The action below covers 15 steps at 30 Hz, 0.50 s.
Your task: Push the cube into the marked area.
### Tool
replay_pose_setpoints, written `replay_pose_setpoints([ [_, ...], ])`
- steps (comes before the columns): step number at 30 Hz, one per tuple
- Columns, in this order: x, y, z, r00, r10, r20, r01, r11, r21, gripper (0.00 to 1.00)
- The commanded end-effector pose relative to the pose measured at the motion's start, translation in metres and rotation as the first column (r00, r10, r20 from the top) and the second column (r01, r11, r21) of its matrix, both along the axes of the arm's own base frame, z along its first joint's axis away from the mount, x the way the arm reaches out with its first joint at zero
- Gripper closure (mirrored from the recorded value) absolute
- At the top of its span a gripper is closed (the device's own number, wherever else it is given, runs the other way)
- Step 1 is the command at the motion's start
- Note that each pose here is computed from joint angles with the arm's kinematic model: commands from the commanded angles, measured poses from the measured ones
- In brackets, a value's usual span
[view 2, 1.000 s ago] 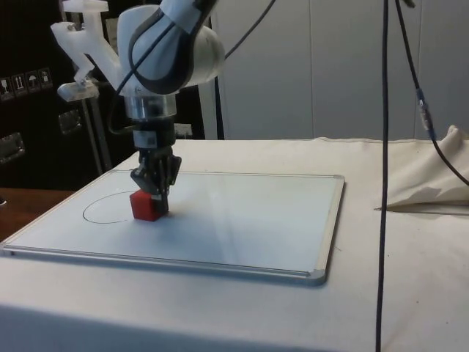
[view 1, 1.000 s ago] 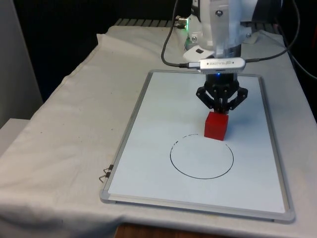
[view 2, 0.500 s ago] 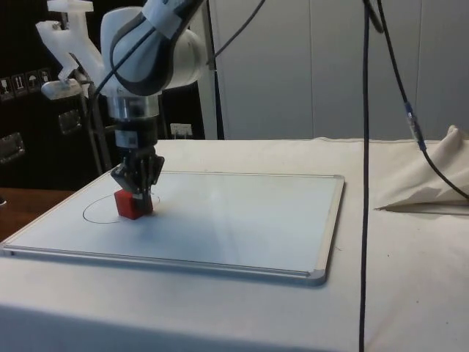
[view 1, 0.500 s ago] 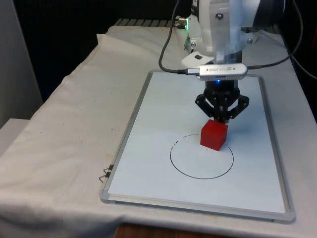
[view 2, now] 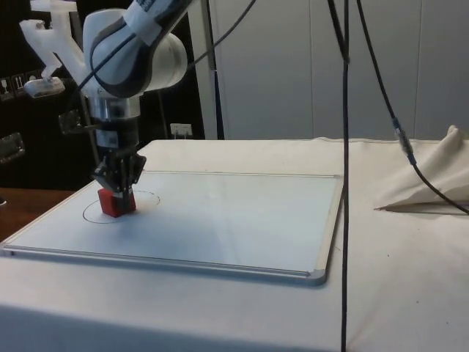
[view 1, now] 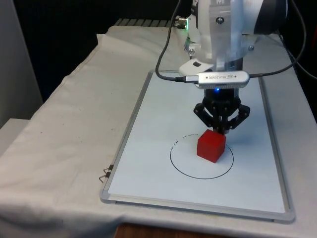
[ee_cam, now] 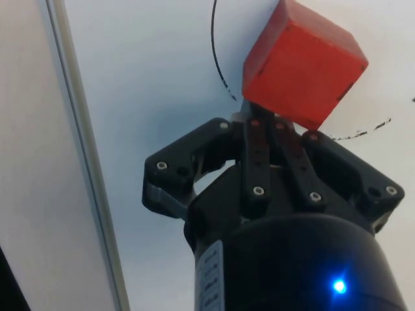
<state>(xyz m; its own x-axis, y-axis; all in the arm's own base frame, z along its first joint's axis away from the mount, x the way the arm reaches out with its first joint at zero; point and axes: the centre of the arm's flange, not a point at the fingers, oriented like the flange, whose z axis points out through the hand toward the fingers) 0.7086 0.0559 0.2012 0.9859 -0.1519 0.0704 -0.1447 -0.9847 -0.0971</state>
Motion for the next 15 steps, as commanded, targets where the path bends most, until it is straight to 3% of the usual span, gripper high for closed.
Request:
replay_pose_setpoints([
  [1, 0.0033, -0.0003, -0.001, 1.0, -0.005, -0.004, 0.005, 1.0, 0.0, 1.0],
  [15, 0.0096, -0.0046, 0.0079, 0.9999, -0.011, 0.009, 0.012, 0.9998, -0.019, 1.0],
])
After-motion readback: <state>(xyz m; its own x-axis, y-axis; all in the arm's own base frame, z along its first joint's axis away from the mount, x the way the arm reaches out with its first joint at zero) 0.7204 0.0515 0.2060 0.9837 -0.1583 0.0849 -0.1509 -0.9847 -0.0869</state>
